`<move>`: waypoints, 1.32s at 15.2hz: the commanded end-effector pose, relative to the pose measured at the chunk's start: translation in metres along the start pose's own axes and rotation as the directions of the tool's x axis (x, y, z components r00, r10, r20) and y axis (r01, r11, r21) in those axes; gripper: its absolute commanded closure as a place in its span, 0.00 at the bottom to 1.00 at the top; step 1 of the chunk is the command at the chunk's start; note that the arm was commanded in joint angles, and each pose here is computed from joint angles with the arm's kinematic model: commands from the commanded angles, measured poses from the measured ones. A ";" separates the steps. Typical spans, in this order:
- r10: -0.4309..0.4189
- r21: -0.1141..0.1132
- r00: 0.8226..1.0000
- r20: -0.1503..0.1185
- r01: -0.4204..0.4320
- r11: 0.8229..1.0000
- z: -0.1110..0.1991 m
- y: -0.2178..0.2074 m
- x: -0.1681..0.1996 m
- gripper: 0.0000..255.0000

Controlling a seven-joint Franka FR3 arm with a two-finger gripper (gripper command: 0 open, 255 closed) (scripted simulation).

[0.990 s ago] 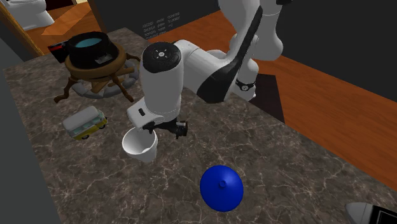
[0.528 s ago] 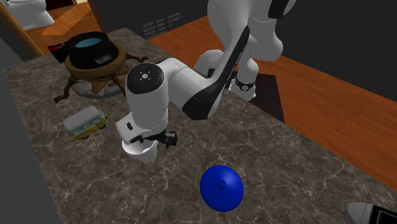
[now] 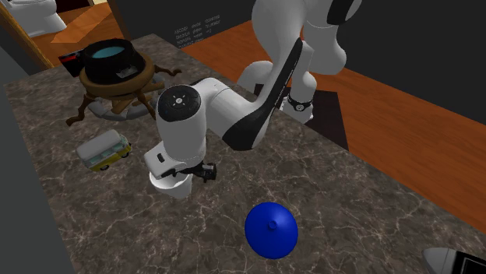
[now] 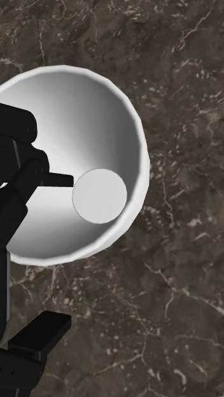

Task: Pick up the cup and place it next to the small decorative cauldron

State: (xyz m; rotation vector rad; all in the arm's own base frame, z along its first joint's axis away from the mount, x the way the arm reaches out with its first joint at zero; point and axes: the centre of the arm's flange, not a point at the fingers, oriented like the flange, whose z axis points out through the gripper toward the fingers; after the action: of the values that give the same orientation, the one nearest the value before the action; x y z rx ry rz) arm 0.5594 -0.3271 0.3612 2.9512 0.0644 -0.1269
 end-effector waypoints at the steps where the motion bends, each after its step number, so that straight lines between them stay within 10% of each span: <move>1: 0.000 0.000 1.000 0.000 0.000 1.000 0.000 0.000 0.000 0.00; 3: 0.000 0.000 1.000 0.000 0.000 1.000 0.000 0.000 0.000 0.00; 4: 0.000 0.000 1.000 0.000 0.000 1.000 0.000 0.000 0.000 1.00; 20: 0.000 0.000 1.000 0.000 0.000 1.000 -0.036 0.007 -0.003 1.00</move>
State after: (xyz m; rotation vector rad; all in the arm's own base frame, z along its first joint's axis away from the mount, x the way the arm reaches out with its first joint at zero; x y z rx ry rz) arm 0.5591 -0.3278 0.3920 2.9512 0.0644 -0.1271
